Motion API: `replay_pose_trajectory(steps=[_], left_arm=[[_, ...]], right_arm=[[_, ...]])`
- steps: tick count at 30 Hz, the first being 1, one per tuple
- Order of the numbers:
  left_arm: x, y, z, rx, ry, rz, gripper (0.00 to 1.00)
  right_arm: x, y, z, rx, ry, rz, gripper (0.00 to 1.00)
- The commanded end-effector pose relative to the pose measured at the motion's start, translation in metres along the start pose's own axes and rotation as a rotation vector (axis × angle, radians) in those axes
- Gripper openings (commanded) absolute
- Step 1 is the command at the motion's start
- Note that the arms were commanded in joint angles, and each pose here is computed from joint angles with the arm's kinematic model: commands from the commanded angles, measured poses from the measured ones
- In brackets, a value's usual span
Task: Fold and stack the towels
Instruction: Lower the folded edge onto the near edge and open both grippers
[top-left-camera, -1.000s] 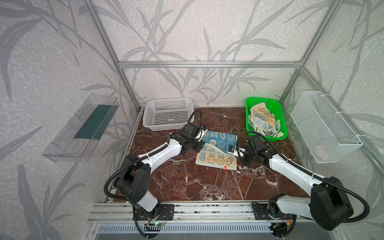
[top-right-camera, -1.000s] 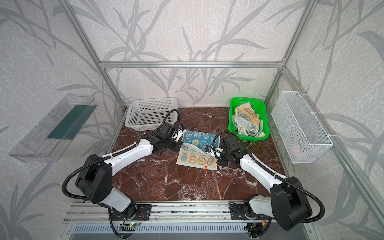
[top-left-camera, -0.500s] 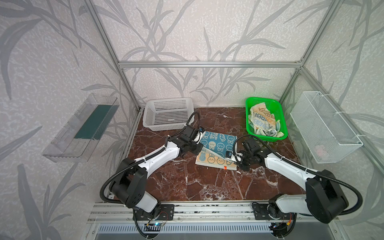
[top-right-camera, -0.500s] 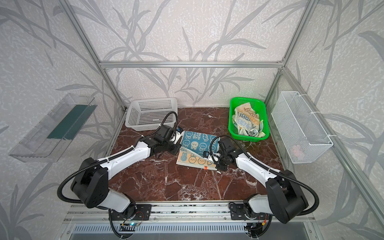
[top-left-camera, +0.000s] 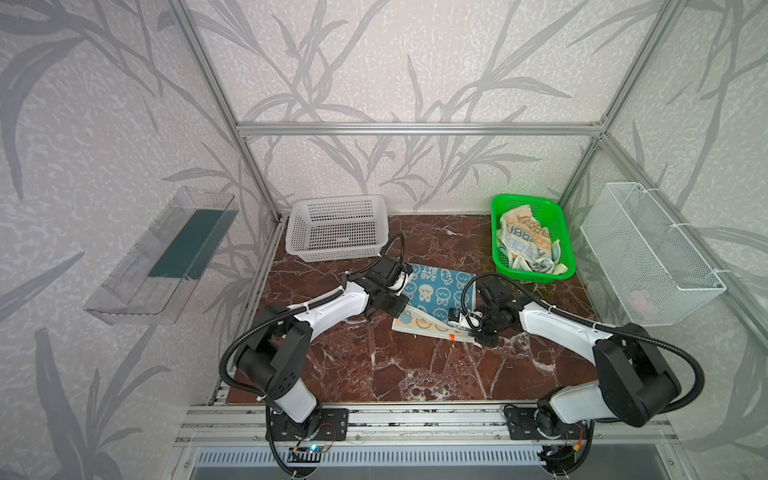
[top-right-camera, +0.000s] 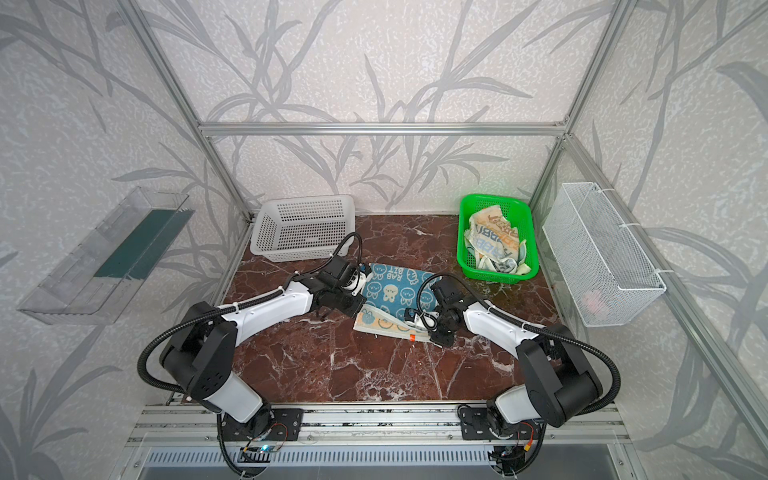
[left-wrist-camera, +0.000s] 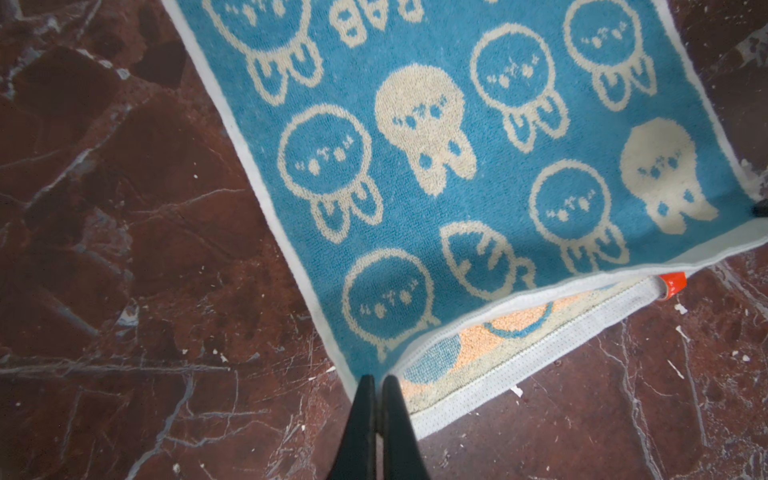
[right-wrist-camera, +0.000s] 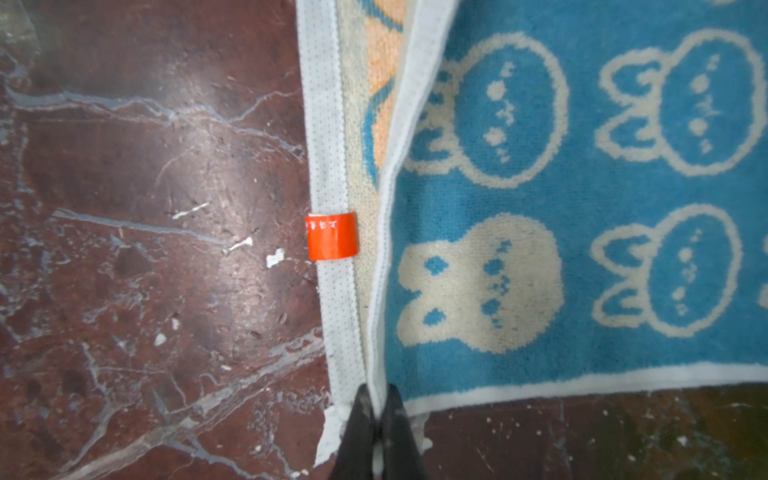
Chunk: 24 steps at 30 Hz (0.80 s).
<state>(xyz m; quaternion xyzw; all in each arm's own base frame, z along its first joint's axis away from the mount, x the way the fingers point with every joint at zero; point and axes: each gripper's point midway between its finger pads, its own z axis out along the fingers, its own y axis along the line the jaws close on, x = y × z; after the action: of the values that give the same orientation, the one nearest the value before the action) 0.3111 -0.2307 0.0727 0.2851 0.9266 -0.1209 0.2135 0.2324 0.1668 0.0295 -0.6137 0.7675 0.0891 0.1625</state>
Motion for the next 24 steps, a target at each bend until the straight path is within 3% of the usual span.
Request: replay_pose_trajectory(steps=[1, 8, 12, 20, 24], left_arm=[[0.014, -0.005, 0.005, 0.018, 0.052, -0.013, 0.00], [0.025, -0.009, 0.009, 0.033, 0.104, -0.009, 0.00], [0.030, -0.011, 0.007, 0.033, 0.118, -0.013, 0.10], [0.031, -0.009, -0.009, 0.010, 0.098, -0.028, 0.21], [0.028, -0.011, -0.019, 0.014, 0.067, -0.052, 0.33]], right_arm=[[-0.001, 0.003, 0.001, -0.030, 0.021, 0.008, 0.07], [0.002, 0.004, 0.007, -0.048, 0.053, 0.014, 0.15], [0.004, 0.003, 0.007, -0.044, 0.077, 0.009, 0.19], [0.001, 0.003, -0.005, -0.027, 0.085, -0.004, 0.26], [-0.005, 0.005, -0.017, -0.027, 0.058, 0.007, 0.27]])
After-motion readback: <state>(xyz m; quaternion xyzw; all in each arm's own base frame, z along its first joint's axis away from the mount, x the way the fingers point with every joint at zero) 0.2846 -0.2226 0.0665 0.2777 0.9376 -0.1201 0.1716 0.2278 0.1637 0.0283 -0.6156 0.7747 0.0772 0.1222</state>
